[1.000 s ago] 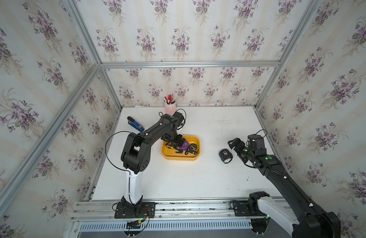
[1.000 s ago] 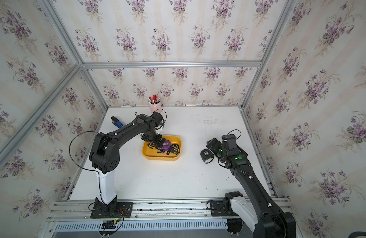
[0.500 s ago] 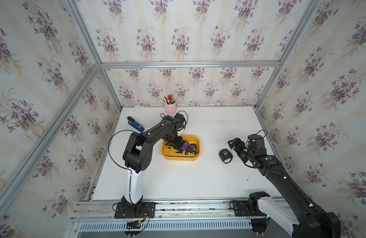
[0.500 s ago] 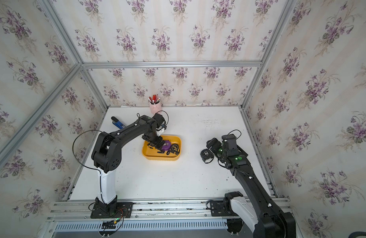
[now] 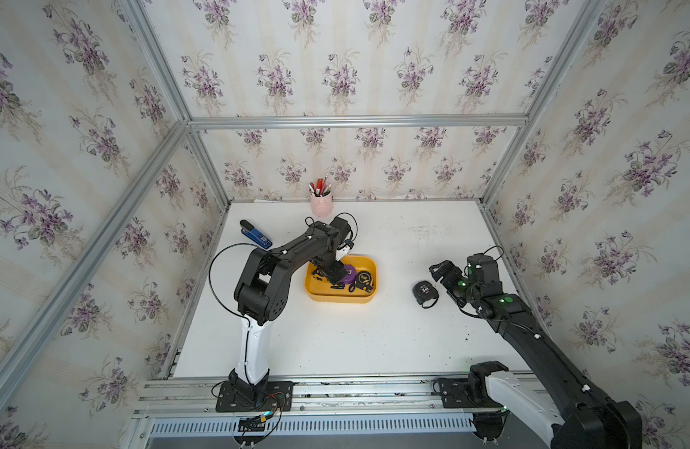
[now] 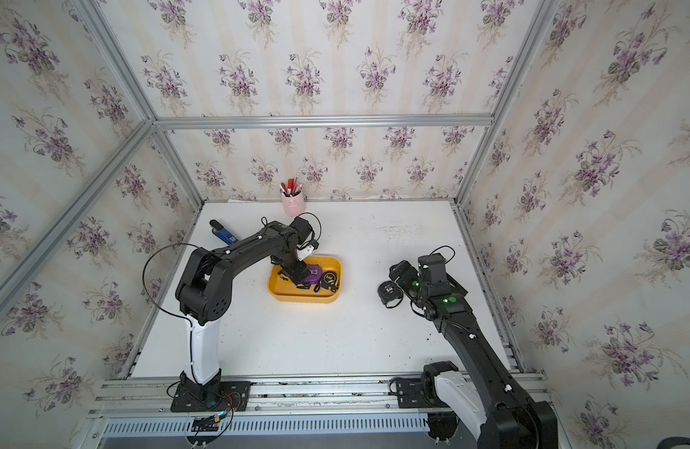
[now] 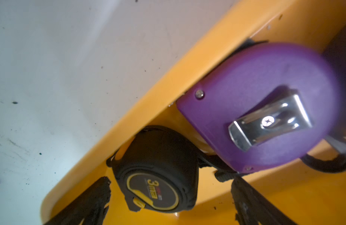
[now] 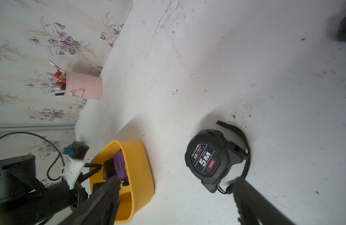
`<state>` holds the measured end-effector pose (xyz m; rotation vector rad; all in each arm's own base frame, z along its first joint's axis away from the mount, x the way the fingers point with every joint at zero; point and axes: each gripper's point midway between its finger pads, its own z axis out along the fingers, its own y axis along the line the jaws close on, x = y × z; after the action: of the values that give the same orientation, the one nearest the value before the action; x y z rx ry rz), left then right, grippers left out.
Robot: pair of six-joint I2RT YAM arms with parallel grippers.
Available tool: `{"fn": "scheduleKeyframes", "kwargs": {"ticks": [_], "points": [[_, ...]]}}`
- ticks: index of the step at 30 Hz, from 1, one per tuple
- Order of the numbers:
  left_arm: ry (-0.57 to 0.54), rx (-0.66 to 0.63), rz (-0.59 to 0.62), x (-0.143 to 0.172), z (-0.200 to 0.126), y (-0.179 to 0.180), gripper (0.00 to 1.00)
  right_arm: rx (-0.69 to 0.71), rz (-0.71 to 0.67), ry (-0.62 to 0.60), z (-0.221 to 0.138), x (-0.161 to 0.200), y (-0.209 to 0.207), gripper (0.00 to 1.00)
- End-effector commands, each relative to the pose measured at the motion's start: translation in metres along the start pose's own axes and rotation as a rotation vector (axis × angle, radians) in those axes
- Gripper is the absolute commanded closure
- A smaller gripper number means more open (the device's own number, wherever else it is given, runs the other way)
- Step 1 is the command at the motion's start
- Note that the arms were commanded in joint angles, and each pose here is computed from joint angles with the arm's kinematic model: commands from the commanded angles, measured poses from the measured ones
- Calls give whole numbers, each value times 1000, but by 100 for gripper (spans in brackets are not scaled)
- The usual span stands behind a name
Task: Take the tape measure out of the storage box
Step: Pick up the tape measure from the storage box.
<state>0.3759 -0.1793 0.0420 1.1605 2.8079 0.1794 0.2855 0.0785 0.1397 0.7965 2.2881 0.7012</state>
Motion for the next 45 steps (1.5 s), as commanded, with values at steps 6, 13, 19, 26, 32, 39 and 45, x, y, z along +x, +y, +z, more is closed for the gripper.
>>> {"fn": "scheduleKeyframes", "kwargs": {"ticks": [6, 13, 19, 26, 32, 39, 45], "points": [[18, 2, 60, -1, 10, -1, 1, -13, 0, -19, 0, -4, 3, 7], [40, 30, 66, 0, 23, -6, 1, -11, 0, -18, 1, -3, 2, 7], [54, 32, 50, 2, 29, -7, 1, -7, 0, -17, 2, -3, 1, 7], [61, 44, -9, 3, 25, -5, 6, -1, 6, -11, 4, -1, -1, 8], [96, 37, -53, 12, 22, -5, 24, 1, 10, -6, 6, 0, -3, 8], [106, -8, -102, 14, 8, 3, 50, -3, 11, -5, 8, -1, -1, 8], [129, -57, -174, 18, -17, 12, 76, -23, 6, 1, 8, 1, 2, 8]]}}
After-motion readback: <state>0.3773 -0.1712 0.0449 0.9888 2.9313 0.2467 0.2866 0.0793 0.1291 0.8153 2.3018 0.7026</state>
